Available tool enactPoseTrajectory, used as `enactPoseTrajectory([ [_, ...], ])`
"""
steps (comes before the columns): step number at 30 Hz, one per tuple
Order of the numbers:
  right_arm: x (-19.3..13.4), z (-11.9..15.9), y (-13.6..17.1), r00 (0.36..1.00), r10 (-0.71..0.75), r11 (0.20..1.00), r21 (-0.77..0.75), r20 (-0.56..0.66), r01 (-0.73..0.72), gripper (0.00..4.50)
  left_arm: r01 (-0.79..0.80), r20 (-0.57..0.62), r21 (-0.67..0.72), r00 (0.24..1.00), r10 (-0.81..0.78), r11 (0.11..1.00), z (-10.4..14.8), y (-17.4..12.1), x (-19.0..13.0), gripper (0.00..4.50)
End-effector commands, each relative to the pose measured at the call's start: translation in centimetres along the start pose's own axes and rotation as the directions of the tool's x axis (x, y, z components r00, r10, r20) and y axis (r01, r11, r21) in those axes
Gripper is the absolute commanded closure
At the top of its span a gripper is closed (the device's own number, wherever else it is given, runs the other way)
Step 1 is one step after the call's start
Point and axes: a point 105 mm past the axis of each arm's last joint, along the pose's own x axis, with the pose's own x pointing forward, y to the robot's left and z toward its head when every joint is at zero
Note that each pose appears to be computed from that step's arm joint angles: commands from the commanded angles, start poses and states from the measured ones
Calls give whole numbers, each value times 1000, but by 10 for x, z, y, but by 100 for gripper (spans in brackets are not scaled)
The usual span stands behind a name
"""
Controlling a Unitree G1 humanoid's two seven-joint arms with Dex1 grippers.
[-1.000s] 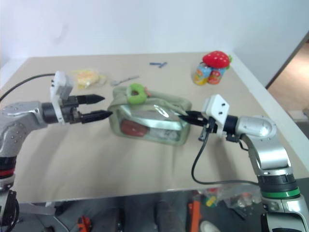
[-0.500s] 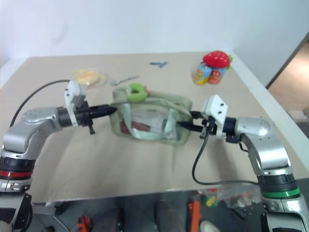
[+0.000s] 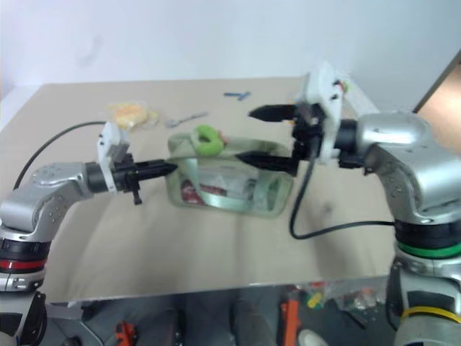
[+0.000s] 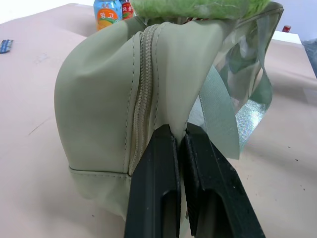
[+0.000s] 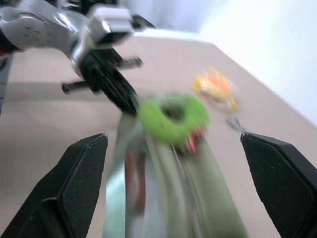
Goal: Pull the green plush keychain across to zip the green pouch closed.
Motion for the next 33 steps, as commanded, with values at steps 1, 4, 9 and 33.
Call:
enactPoseTrajectory([
  [1,19,8,6,999,14,995,-95,33,-11,4,21,29,30,999,-22,999,11,-8,2,450],
  [4,33,-2,6,999,22,993,-113,40,-18,4,17,31,27,999,-17,1000,10,-9,4,450],
  [9,39,-13,-7,999,-7,992,-127,35,12,4,8,40,21,999,-9,1000,10,-9,5,450],
  [33,11,8,-24,984,-103,973,-193,144,130,447,-71,97,-13,993,72,997,15,-2,19,450],
])
